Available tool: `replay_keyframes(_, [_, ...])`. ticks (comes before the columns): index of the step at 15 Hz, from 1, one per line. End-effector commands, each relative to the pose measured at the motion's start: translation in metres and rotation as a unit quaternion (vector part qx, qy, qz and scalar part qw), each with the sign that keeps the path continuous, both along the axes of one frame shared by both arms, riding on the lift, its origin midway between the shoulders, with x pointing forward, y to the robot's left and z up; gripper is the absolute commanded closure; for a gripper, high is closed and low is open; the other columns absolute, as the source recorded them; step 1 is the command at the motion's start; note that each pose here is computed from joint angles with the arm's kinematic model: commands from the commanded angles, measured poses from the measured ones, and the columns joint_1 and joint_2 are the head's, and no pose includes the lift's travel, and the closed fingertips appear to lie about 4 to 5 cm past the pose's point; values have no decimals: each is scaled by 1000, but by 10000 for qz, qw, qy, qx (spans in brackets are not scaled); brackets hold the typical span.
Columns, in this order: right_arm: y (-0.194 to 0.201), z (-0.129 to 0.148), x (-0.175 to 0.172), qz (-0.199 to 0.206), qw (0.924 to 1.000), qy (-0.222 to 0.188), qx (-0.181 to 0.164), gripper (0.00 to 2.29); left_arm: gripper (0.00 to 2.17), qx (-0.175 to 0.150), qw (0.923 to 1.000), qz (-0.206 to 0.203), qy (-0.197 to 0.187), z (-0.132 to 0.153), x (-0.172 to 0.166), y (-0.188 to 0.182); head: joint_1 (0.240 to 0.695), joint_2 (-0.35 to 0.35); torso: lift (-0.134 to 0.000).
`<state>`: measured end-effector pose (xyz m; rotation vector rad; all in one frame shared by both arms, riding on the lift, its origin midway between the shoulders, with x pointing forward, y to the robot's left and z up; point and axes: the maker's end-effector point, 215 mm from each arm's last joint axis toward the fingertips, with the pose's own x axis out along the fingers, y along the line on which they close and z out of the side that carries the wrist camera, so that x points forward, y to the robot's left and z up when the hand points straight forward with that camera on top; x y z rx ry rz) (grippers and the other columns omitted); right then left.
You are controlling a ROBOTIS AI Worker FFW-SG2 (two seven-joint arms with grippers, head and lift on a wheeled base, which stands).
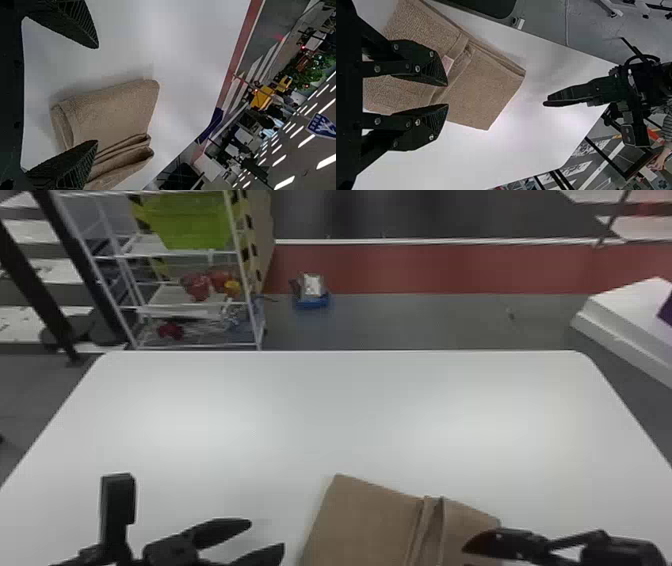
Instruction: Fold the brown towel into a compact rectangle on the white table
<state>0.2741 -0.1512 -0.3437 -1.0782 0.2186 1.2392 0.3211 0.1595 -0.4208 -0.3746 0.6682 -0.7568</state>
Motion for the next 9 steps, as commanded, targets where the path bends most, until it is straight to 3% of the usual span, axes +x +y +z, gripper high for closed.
replay_keyframes(1, [-3, -10, -10, -36, 9997, 215, -56, 2152, 26, -23, 10000, 13, 10, 0, -1, -1, 695, 20, -123])
replay_keyframes(4, [-2, -21, -21, -51, 9991, 410, -84, 2192, 26, -98, 9999, 52, -21, 2, 0, -1, 695, 12, -123])
replay_keyframes(7, [-5, -33, -32, -155, 9976, 666, -54, 2192, 26, 96, 9966, 358, -736, 18, 18, 5, 695, 19, -123])
replay_keyframes(9, [-11, -38, -31, -524, 9934, 1010, 176, 2192, 22, 11, 9950, 549, -833, 24, 24, 5, 695, 28, -123])
